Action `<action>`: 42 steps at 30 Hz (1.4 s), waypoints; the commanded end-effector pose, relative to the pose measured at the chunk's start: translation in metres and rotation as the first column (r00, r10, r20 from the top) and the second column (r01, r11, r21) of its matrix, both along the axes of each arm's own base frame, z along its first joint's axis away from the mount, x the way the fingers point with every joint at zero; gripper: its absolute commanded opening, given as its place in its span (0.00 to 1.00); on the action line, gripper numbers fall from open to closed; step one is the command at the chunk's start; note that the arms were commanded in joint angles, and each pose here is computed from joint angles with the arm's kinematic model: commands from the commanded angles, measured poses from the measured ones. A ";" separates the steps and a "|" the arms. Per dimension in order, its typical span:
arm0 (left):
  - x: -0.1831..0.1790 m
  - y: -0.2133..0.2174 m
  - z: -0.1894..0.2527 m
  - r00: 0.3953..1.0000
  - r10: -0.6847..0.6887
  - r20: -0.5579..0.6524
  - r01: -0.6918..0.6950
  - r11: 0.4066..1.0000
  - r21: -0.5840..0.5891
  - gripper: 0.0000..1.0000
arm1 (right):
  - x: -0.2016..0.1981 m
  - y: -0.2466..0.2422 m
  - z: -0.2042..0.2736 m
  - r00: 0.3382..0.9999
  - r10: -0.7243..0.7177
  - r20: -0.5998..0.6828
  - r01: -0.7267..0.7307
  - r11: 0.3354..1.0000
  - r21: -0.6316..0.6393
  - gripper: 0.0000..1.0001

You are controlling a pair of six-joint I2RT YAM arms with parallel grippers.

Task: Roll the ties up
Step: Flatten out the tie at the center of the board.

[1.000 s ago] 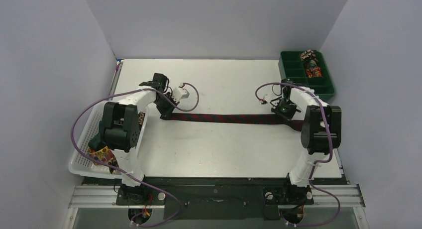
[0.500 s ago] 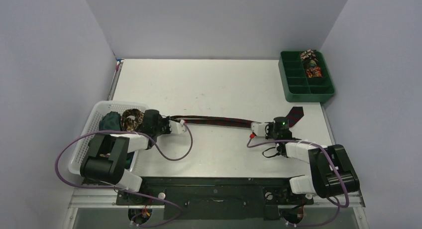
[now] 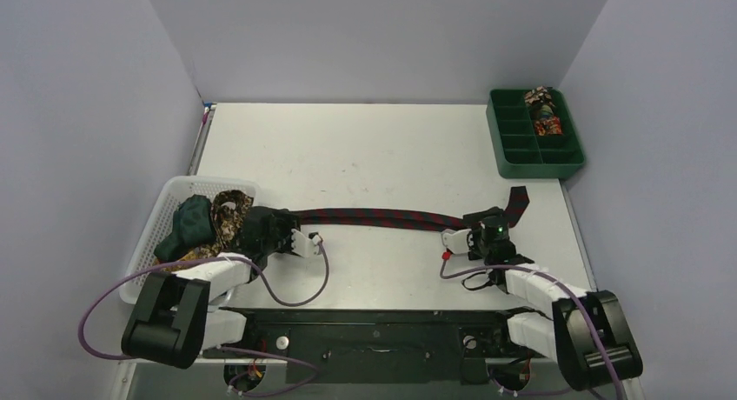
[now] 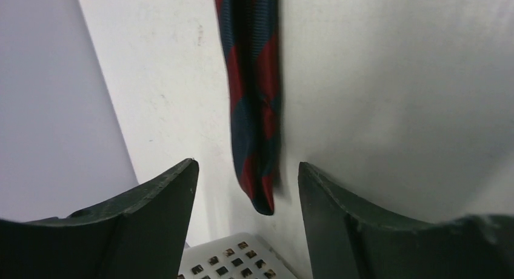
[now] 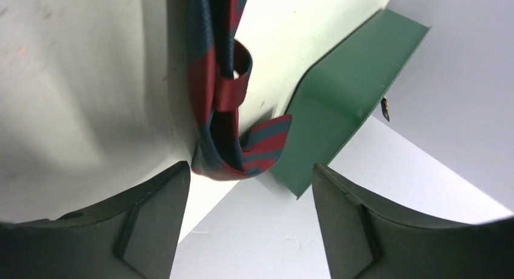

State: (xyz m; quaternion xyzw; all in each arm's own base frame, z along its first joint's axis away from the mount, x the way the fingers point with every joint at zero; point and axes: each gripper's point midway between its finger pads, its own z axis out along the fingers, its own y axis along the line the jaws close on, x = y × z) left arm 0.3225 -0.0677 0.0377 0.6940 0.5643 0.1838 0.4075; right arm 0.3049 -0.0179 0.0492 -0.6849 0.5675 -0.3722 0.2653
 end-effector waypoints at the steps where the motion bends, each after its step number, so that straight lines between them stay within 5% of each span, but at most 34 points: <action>1: -0.026 0.000 -0.002 0.991 -0.046 -0.127 0.045 0.999 -0.006 0.61 | -0.022 -0.004 0.009 0.987 -0.022 -0.157 0.021 1.000 -0.011 0.73; 8: -0.059 -0.005 0.040 0.950 -0.016 -0.312 -0.019 0.994 -0.109 0.79 | -0.032 -0.020 0.084 0.922 -0.236 -0.306 0.304 0.932 0.196 0.77; 12: -0.063 -0.014 0.050 0.824 0.097 -0.558 -0.234 0.956 -0.179 0.94 | -0.038 -0.036 0.092 0.718 -0.403 -0.568 0.613 0.752 0.241 0.71; 15: -0.042 -0.031 0.064 0.708 0.142 -0.692 -0.396 0.891 -0.222 0.97 | -0.026 -0.032 0.068 0.484 -0.435 -0.759 0.804 0.564 0.189 0.56; 16: -0.042 -0.034 0.051 0.644 0.149 -0.751 -0.428 0.883 -0.192 0.97 | -0.012 -0.032 0.076 0.474 -0.444 -0.761 0.824 0.528 0.205 0.54; 17: -0.031 -0.041 0.060 0.628 0.151 -0.764 -0.468 0.857 -0.215 0.97 | -0.004 -0.030 0.064 0.407 -0.459 -0.790 0.868 0.464 0.177 0.53; 20: -0.008 -0.047 0.045 0.595 0.195 -0.780 -0.536 0.819 -0.205 0.97 | 0.043 -0.033 0.060 0.390 -0.501 -0.772 0.901 0.379 0.210 0.52; 27: 0.018 -0.022 -0.004 0.569 0.402 -0.718 -0.606 0.795 -0.036 0.93 | 0.083 -0.031 0.034 0.430 -0.618 -0.658 0.837 0.547 0.033 0.52; 32: 0.011 -0.004 -0.026 0.520 0.484 -0.704 -0.618 0.782 0.080 0.69 | 0.066 -0.048 0.030 0.422 -0.661 -0.621 0.749 0.640 -0.172 0.42; 37: 0.000 0.010 -0.046 0.460 0.544 -0.701 -0.635 0.754 0.168 0.51 | 0.027 -0.083 0.049 0.388 -0.685 -0.616 0.686 0.661 -0.304 0.40; 42: -0.005 0.014 -0.053 0.444 0.561 -0.698 -0.645 0.741 0.185 0.48 | -0.025 -0.135 0.060 0.318 -0.739 -0.594 0.629 0.633 -0.451 0.39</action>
